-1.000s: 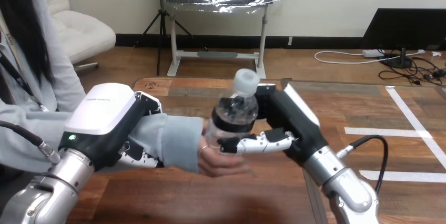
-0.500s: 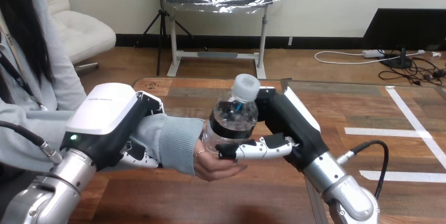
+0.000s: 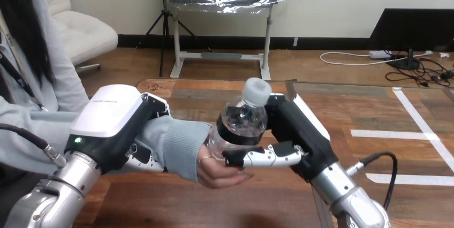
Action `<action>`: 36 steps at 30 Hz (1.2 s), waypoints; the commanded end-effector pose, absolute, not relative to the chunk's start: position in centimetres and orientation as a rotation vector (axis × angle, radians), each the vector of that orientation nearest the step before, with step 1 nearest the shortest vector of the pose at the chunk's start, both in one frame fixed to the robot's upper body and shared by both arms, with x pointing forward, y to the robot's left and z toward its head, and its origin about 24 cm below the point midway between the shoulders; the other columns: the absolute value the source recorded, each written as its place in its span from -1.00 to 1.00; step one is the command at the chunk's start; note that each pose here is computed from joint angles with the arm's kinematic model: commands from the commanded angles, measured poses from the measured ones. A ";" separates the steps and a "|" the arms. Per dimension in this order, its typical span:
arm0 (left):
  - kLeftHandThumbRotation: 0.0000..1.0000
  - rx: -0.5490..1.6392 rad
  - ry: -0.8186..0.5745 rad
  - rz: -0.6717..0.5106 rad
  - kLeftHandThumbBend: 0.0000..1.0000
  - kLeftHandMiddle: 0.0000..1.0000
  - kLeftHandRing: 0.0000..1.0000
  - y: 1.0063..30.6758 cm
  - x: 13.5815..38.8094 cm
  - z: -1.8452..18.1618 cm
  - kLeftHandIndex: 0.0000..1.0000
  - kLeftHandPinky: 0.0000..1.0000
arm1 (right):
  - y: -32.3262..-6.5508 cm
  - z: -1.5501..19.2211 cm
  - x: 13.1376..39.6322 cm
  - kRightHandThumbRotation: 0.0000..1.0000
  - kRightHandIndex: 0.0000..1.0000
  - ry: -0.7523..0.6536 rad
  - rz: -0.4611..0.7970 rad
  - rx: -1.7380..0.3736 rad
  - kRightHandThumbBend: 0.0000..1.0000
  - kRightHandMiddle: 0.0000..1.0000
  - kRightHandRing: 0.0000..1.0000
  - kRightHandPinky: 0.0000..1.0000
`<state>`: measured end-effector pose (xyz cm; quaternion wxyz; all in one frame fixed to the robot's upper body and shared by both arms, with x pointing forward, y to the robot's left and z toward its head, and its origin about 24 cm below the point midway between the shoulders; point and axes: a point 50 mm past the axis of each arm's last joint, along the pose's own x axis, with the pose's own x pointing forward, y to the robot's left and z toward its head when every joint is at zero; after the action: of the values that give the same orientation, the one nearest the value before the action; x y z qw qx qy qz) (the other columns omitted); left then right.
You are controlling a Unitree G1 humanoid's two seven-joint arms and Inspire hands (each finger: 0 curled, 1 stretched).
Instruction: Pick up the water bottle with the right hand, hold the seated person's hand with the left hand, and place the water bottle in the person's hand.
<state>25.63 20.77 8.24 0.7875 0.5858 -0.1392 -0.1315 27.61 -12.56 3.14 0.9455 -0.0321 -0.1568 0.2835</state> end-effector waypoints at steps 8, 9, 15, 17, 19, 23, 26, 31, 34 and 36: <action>-1.00 1.237 -0.440 -0.225 0.77 -0.30 -0.41 19.6 26.8 11.2 -0.27 -0.45 | -11.1 6.3 28.0 -1.00 -0.14 -0.459 0.637 -0.035 0.55 -0.22 -0.41 -0.54; -1.00 1.237 -0.440 -0.225 0.77 -0.30 -0.41 19.6 26.8 11.2 -0.27 -0.45 | -11.2 6.3 28.1 -1.00 -0.14 -0.458 0.637 -0.034 0.54 -0.22 -0.41 -0.54; -1.00 1.234 -0.446 -0.225 0.79 -0.29 -0.41 19.5 26.8 11.1 -0.27 -0.45 | -11.3 6.2 28.2 -1.00 -0.14 -0.450 0.630 -0.032 0.54 -0.23 -0.41 -0.54; -1.00 1.234 -0.445 -0.227 0.79 -0.29 -0.40 19.5 26.8 11.1 -0.26 -0.45 | -11.4 6.2 28.3 -1.00 -0.14 -0.447 0.629 -0.028 0.54 -0.23 -0.41 -0.54; -1.00 1.234 -0.442 -0.228 0.80 -0.29 -0.40 19.5 26.8 11.0 -0.26 -0.45 | -11.4 6.2 28.3 -1.00 -0.14 -0.446 0.629 -0.026 0.54 -0.22 -0.40 -0.54; -1.00 1.232 -0.435 -0.230 0.81 -0.27 -0.39 19.5 26.7 11.0 -0.23 -0.44 | -11.5 6.2 28.4 -1.00 -0.13 -0.445 0.627 -0.025 0.54 -0.20 -0.38 -0.51; -1.00 1.231 -0.431 -0.232 0.83 -0.24 -0.37 19.6 26.7 11.0 -0.20 -0.42 | -11.6 6.2 28.5 -1.00 -0.12 -0.443 0.625 -0.027 0.55 -0.18 -0.34 -0.47; -1.00 1.230 -0.427 -0.236 0.85 -0.16 -0.28 19.7 26.6 11.0 -0.09 -0.35 | -11.7 6.2 28.6 -1.00 -0.07 -0.438 0.621 -0.031 0.60 -0.08 -0.18 -0.29; -0.94 1.232 -0.423 -0.239 0.89 -0.07 -0.20 19.7 26.6 11.0 0.00 -0.28 | -11.7 6.2 28.7 -1.00 0.01 -0.436 0.617 -0.044 0.64 0.04 -0.03 -0.14; -0.87 1.234 -0.422 -0.242 0.92 0.02 -0.11 19.7 26.5 11.1 0.08 -0.20 | -11.8 6.2 28.7 -0.95 0.12 -0.435 0.614 -0.058 0.67 0.16 0.13 0.00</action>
<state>25.62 20.59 8.22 0.7885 0.5833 -0.1396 -0.1359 27.28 -12.94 3.16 0.9474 -0.0167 -0.1496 0.2825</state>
